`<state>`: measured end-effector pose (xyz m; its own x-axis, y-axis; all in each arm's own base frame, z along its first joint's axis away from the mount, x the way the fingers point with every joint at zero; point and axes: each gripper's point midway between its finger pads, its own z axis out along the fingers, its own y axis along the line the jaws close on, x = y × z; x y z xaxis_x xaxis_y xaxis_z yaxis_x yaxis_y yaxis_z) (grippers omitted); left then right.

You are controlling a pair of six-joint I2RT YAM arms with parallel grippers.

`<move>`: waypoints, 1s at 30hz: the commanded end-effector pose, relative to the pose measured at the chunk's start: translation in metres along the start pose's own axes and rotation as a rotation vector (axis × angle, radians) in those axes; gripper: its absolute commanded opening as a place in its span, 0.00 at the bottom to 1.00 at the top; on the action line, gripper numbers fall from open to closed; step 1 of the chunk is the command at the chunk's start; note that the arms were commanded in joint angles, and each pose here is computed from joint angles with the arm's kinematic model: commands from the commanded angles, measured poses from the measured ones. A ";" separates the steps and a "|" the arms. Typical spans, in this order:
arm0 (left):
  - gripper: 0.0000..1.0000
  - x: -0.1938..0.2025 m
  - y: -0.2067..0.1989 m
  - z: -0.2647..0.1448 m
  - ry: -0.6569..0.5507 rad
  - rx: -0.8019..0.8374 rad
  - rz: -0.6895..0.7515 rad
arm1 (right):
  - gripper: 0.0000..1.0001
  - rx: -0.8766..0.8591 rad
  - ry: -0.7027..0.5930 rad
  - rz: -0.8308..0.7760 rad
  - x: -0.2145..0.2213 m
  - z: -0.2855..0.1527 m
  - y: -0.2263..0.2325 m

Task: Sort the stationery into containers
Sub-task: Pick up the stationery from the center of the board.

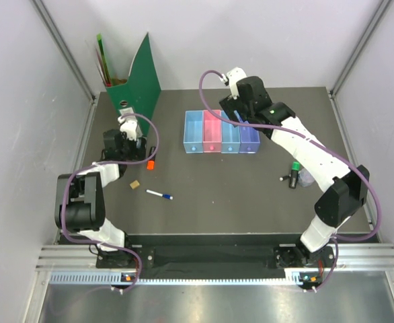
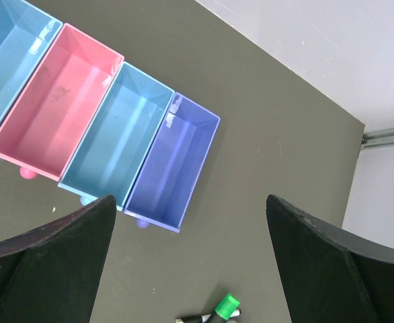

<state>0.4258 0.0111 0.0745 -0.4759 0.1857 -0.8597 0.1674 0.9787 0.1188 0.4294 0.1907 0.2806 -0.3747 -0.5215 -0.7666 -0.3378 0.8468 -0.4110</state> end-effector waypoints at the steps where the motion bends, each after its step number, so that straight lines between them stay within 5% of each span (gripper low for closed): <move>1: 0.94 -0.029 0.006 0.006 -0.074 0.004 0.016 | 0.93 0.038 -0.044 0.040 -0.014 -0.010 -0.014; 14: 0.55 -0.027 0.006 0.004 -0.068 0.010 0.019 | 0.93 0.038 -0.050 0.045 -0.016 -0.012 -0.015; 20: 0.26 -0.025 0.002 -0.003 -0.055 0.027 0.029 | 0.93 0.040 -0.052 0.048 -0.017 -0.012 -0.015; 30: 0.20 -0.041 -0.006 -0.026 -0.066 0.071 0.033 | 0.93 0.042 -0.062 0.052 -0.021 -0.013 -0.017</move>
<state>0.4186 0.0064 0.0788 -0.4953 0.1973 -0.8460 0.2117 0.9719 0.1027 0.4289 0.1908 0.2799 -0.3793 -0.5160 -0.7680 -0.3358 0.8502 -0.4054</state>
